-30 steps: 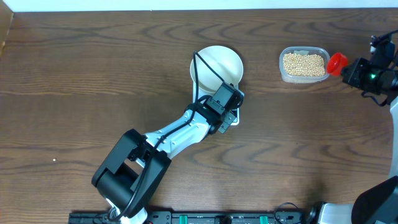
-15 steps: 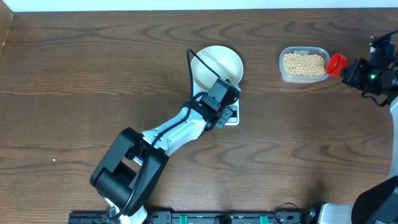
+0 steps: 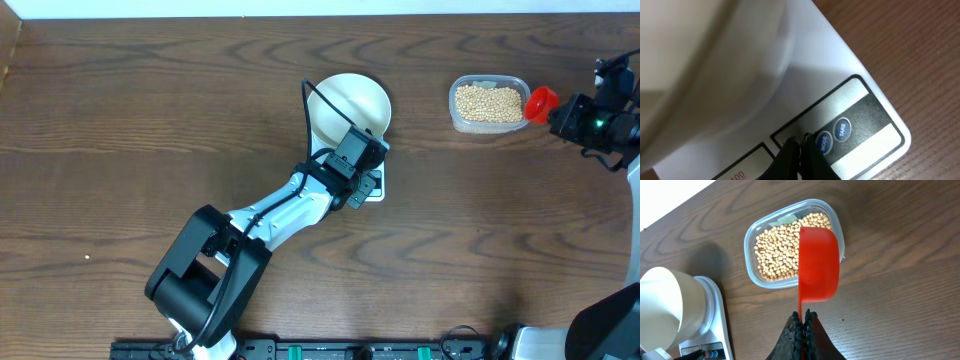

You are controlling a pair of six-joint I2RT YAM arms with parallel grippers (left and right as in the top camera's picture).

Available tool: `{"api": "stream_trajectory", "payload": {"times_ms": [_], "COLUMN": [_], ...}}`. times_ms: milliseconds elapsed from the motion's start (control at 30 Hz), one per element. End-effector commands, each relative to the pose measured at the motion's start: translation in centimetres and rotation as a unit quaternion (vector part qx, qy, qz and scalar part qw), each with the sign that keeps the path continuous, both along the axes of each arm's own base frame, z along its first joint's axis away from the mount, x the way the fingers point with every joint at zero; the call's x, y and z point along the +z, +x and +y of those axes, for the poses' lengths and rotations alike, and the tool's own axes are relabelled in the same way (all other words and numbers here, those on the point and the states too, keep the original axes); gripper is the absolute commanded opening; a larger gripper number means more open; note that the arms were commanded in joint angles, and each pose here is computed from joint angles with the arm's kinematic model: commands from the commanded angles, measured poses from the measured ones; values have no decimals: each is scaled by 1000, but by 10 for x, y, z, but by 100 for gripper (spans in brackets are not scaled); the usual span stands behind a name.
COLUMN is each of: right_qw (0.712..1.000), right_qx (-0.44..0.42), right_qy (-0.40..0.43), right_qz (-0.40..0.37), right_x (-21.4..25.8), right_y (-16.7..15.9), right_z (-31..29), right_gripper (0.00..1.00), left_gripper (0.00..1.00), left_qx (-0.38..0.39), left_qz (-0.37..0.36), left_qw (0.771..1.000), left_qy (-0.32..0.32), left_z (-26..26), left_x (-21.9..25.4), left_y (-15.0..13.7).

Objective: Scoop item into bowl and weigh 50g on scale
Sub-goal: 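Press the TARE button with the left gripper tip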

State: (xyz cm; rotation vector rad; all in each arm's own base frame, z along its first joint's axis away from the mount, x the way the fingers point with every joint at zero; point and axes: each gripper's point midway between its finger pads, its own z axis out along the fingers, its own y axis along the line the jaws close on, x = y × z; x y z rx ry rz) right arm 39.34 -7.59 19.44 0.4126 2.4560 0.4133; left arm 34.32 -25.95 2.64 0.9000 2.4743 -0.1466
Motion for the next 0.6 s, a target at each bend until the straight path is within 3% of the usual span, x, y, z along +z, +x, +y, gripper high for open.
{"api": "stream_trajectory", "payload": {"times_ms": [0,300,567], "right_qw": [1000,1000,1000], "right_qx": [4,4,4], "right_qy": [-6,-4,-4], "right_qz": [-9,-5,-5], "right_x": [8,6,7], "right_y": [0,-2,-2], "right_z": [1,2,2], "right_gripper": [1,1,1], "left_gripper": [7,7,7], "left_qx": [-7,-2,-2], "left_qz": [4,35,3], "left_qw": [1000,999,1000], "left_qy": [-3,23,-2], "left_z": [-5,5,0], "left_x": [0,-28,5], "left_y": [3,-3,4]}}
